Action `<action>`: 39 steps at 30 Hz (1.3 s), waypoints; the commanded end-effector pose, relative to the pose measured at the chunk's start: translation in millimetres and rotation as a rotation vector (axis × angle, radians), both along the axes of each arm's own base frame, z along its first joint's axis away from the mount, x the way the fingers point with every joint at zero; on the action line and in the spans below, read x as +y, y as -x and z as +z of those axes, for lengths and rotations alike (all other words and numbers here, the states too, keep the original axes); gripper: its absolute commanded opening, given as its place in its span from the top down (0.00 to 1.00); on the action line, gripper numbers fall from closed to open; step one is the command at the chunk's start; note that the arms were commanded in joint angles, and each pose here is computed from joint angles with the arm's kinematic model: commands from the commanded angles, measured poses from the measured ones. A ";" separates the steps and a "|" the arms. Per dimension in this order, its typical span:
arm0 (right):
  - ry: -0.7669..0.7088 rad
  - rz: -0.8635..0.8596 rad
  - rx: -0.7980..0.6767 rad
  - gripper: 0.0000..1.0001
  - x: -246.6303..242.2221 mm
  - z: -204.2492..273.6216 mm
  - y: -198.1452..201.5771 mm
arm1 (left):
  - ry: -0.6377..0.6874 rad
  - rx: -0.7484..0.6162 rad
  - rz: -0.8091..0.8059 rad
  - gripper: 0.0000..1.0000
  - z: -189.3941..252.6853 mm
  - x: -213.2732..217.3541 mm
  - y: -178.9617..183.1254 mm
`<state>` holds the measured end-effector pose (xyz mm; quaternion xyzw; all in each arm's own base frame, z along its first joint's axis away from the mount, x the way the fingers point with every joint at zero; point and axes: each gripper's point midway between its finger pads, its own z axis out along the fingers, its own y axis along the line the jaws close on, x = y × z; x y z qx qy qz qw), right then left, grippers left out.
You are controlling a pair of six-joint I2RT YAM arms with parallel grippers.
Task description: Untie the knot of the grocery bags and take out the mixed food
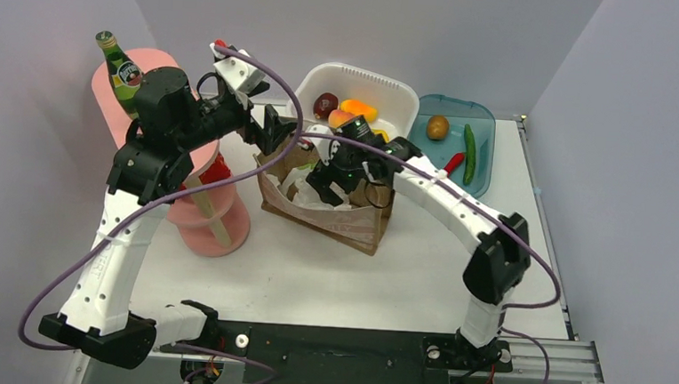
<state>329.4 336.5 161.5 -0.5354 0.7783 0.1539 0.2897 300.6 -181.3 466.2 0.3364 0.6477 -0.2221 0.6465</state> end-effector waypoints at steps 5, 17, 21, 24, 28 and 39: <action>-0.395 -0.048 -0.080 0.12 -19.8 135.8 10.7 | 0.080 0.093 0.028 0.02 10.7 -7.6 -22.2; -0.734 -0.356 -0.233 0.10 -131.8 237.0 -15.7 | 0.059 0.322 -0.049 0.02 -42.8 -49.2 -75.5; -0.745 -0.537 -0.259 0.10 -189.3 220.9 -26.0 | 0.060 0.425 0.019 0.02 -65.7 -59.7 -98.1; -0.748 -0.628 -0.272 0.10 -217.9 202.0 -24.3 | 0.076 0.489 0.142 0.02 -81.5 -57.3 -111.3; -0.773 -0.732 -0.262 0.10 -244.8 179.0 -24.9 | -0.047 0.457 0.291 0.02 -106.0 -47.2 -117.8; -0.747 -0.756 -0.247 0.10 -253.4 158.5 -25.2 | -0.140 0.377 0.384 0.02 -118.2 -44.9 -119.3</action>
